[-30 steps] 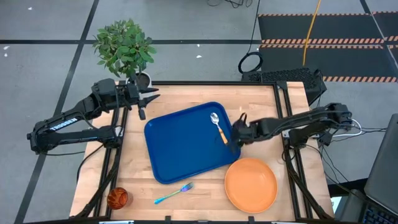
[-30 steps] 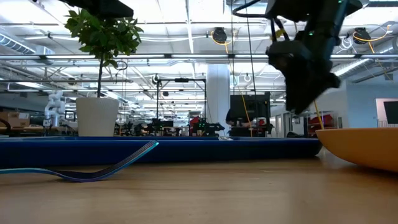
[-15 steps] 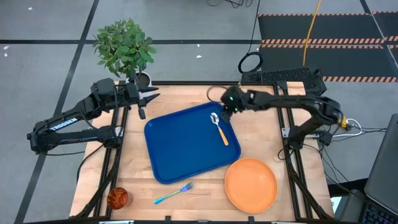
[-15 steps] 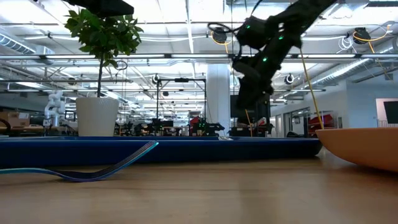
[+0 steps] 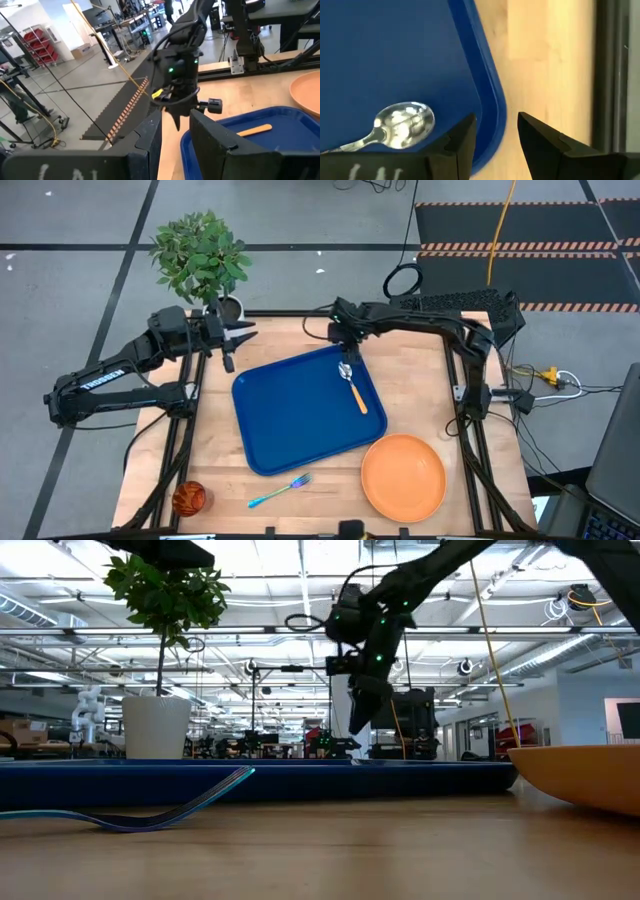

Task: Pick and place plate/cup/fork/spoon on tray
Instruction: Adjust the serving tray

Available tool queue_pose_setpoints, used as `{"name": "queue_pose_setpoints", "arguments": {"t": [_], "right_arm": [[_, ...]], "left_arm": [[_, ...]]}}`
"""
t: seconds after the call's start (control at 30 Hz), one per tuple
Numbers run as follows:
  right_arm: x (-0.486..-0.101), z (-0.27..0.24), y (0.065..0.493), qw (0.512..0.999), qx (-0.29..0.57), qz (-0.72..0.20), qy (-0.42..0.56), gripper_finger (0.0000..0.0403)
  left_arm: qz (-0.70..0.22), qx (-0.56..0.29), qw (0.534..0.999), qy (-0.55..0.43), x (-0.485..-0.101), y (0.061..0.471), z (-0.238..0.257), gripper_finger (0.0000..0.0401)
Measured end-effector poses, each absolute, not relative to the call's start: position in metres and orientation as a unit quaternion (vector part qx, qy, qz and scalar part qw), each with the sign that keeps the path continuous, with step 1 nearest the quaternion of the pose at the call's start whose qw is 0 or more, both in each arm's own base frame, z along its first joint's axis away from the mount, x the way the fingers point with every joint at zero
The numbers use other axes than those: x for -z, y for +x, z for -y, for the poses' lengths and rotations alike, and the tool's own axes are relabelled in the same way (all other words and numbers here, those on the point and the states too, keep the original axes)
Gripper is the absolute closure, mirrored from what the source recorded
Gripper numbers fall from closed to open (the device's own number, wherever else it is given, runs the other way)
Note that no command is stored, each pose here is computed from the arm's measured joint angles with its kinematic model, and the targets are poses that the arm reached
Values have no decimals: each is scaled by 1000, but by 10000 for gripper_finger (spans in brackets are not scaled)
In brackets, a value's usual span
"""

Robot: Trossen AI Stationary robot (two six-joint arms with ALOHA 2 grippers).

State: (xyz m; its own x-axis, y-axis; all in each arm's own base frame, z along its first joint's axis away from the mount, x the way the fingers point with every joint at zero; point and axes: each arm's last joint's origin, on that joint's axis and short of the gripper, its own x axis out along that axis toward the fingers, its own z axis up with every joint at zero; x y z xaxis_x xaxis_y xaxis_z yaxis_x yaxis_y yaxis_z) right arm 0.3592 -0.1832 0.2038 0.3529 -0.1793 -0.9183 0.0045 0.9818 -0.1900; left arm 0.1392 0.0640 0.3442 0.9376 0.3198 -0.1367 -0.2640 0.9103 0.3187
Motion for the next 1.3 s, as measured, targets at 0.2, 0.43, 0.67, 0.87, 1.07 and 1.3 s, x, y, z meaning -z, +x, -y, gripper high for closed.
{"name": "queue_pose_setpoints", "arguments": {"t": [0.2, 0.43, 0.67, 0.87, 1.07, 1.3], "right_arm": [[-186, 200, 369, 827, 11, -560, -51, 264], [-164, 208, 366, 809, -11, -587, -33, 264], [-161, 215, 364, 810, -1, -585, -34, 264], [-175, 215, 363, 821, 8, -570, -43, 264], [-183, 217, 364, 832, 14, -552, -56, 264], [-171, 227, 362, 828, 19, -558, -46, 264]], "left_arm": [[-99, -144, 974, 142, -343, 139, -63, 297], [-102, -142, 974, 145, -342, 139, -63, 297], [-100, -142, 972, 158, -343, 139, -63, 297], [-95, -142, 971, 169, -344, 140, -63, 297], [-94, -142, 970, 172, -345, 140, -63, 297], [-95, -141, 971, 170, -344, 140, -63, 297]]}}
